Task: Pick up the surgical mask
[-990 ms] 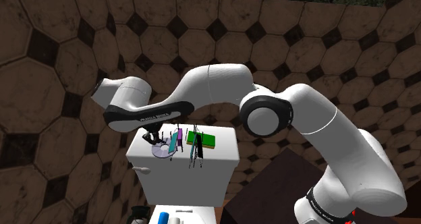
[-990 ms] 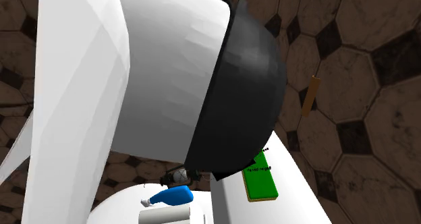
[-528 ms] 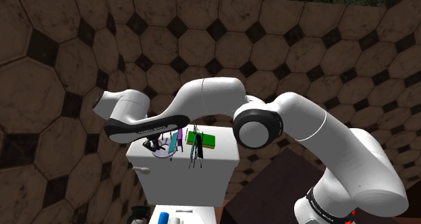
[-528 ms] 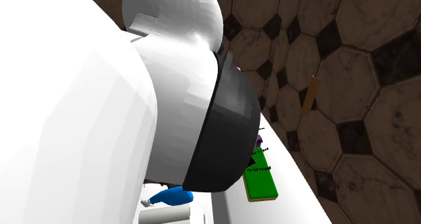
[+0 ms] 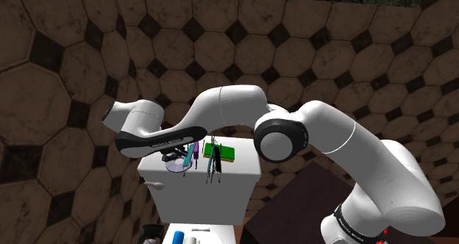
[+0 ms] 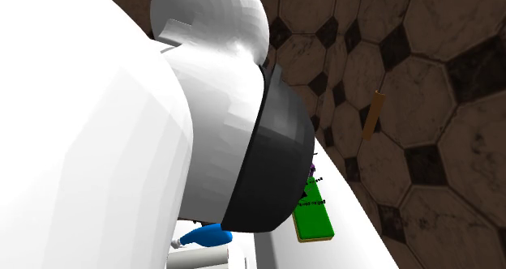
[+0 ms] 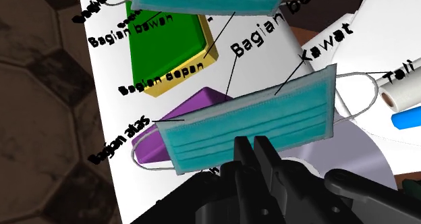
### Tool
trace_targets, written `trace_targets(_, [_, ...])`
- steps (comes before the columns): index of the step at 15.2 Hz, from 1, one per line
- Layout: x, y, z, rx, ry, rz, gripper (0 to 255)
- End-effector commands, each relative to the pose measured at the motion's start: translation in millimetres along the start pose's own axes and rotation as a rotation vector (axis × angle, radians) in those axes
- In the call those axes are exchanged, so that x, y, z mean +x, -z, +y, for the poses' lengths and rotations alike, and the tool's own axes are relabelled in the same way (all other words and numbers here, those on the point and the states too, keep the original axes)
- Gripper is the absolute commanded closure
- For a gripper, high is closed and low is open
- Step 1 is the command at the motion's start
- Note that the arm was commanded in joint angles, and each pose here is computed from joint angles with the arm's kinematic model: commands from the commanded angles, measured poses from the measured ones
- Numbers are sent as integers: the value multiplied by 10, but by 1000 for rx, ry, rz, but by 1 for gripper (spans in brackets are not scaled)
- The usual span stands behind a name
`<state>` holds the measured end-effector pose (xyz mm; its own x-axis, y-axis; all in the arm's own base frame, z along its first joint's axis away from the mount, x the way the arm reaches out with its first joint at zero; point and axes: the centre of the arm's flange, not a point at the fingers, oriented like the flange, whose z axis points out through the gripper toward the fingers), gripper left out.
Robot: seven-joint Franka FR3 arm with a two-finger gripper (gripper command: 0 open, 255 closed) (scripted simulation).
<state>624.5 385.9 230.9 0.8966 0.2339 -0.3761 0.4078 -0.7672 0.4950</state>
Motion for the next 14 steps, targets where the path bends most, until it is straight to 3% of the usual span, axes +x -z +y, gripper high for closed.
trace_targets(1, [0, -1, -2, 0, 0, 0, 255])
trace_targets(5, [-6, -4, -1, 0, 0, 0, 255])
trace_targets(14, [-184, 369, 234, 0, 0, 0, 255])
